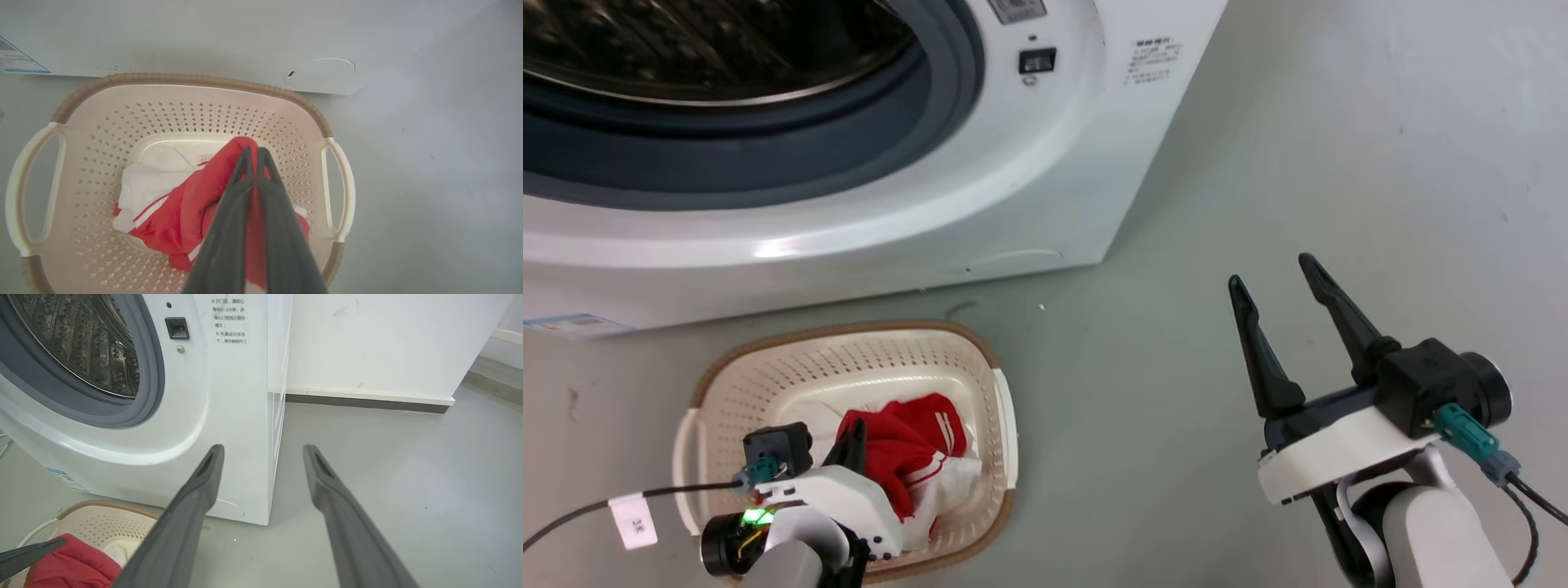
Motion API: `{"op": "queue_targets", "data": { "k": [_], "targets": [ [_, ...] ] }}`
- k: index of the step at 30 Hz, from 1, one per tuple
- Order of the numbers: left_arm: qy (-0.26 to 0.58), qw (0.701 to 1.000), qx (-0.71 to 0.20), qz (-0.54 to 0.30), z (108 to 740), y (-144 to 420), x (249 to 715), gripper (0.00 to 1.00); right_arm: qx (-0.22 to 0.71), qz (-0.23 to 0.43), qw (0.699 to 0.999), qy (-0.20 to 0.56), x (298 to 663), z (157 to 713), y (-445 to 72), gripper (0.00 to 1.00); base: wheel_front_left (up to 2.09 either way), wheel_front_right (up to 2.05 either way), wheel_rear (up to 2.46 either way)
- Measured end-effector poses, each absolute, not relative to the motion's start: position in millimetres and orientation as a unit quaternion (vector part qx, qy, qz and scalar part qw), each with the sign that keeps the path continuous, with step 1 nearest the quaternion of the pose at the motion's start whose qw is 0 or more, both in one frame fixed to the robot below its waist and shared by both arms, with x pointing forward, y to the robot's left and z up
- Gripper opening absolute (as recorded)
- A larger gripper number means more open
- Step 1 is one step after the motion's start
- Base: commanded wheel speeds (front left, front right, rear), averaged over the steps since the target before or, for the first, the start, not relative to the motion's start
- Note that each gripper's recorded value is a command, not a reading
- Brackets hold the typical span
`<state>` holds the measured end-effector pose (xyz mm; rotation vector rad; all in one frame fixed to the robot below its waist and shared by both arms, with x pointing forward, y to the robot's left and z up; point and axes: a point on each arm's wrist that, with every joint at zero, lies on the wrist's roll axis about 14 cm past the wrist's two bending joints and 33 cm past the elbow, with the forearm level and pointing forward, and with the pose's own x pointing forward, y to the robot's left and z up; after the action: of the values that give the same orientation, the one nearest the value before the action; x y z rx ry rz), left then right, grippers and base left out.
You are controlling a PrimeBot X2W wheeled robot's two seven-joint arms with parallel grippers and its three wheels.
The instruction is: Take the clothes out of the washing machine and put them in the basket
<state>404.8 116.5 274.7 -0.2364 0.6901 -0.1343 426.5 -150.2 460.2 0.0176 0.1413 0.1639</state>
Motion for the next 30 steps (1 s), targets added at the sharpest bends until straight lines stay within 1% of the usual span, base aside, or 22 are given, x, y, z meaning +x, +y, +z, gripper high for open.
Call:
{"op": "queue_targets", "data": {
  "k": [6, 13, 18, 26, 29, 30],
  "targets": [
    [0.418, 0.900, -0.100, -0.074, 220.6, 111.4, 395.0, 0.00, 0.013, 0.078, 0.993, 0.086, 436.7, 438.9, -153.8, 1.00, 0.00, 0.00, 0.00],
    [0.481, 0.869, -0.089, -0.070, 174.8, 110.1, 397.7, 0.00, 0.015, 0.082, 0.990, 0.114, 444.7, 410.0, -152.7, 1.00, 0.00, 0.00, 0.00],
    [0.527, 0.844, -0.074, -0.063, 143.9, 114.4, 390.6, 0.00, 0.013, 0.082, 0.988, 0.133, 446.9, 390.7, -154.1, 1.00, 0.00, 0.00, 0.00],
    [0.585, 0.806, -0.073, -0.060, 113.4, 110.5, 369.7, 0.00, 0.013, 0.067, 0.986, 0.155, 443.7, 371.6, -165.3, 1.00, 0.00, 0.00, 0.00],
    [0.592, 0.801, -0.074, -0.056, 111.7, 109.8, 367.4, 0.00, 0.013, 0.064, 0.986, 0.155, 443.2, 370.6, -167.1, 1.00, 0.00, 0.00, 0.00],
    [0.592, 0.801, -0.074, -0.057, 112.2, 109.7, 367.5, 0.29, 0.013, 0.064, 0.986, 0.154, 443.4, 371.2, -167.3, 1.00, 0.00, 0.00, 0.00]
  ]
}}
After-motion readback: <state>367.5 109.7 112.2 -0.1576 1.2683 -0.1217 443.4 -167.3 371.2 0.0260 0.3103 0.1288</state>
